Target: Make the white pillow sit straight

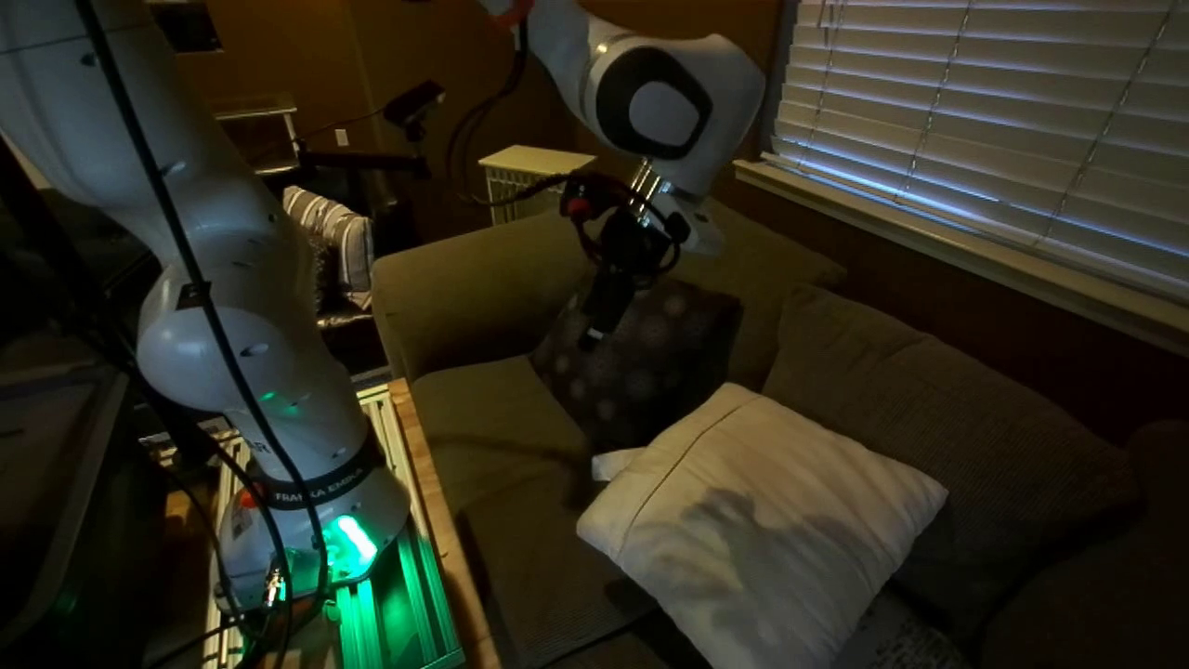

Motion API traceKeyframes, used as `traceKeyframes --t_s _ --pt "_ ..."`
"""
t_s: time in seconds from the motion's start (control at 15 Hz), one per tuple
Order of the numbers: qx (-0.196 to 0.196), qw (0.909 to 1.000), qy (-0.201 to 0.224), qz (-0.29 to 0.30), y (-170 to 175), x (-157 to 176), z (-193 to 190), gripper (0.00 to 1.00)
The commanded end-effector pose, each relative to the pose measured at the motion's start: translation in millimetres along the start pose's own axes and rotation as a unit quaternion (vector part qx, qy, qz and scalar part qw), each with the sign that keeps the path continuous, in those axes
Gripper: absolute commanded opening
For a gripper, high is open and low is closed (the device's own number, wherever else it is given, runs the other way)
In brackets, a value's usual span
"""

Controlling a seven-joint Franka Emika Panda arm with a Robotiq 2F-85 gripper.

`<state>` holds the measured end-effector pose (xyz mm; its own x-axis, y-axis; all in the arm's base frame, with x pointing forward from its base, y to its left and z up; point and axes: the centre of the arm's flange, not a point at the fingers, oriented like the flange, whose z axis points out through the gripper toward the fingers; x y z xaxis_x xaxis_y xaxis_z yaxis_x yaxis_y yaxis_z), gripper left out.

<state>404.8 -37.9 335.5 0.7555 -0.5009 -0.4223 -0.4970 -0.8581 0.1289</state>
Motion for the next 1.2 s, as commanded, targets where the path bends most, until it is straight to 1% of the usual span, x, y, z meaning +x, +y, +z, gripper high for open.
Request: traceKeyframes --t_s 0.0,0.13,0.33,0.53,0.6,0.67,0.73,1.13 --pt "0.009 0.9967 0.049 0.064 -14.4 -10.1 38.1 1.00" --pt "-0.004 0.9939 0.069 0.086 -18.9 -8.0 54.1 1.00" --pt "-0.038 0.9901 0.096 0.095 -22.9 -7.1 76.1 1.00" --pt "-0.079 0.9835 0.100 0.128 -16.0 0.6 100.8 1.00" --pt "-0.078 0.9830 0.104 0.129 -12.8 1.9 104.1 1.00" --pt "-0.073 0.9831 0.116 0.121 -10.2 2.1 106.2 1.00" --pt "-0.070 0.9860 0.097 0.116 -13.1 -2.4 96.2 1.00" --pt "-0.069 0.9856 0.102 0.115 -12.1 0.4 101.9 1.00"
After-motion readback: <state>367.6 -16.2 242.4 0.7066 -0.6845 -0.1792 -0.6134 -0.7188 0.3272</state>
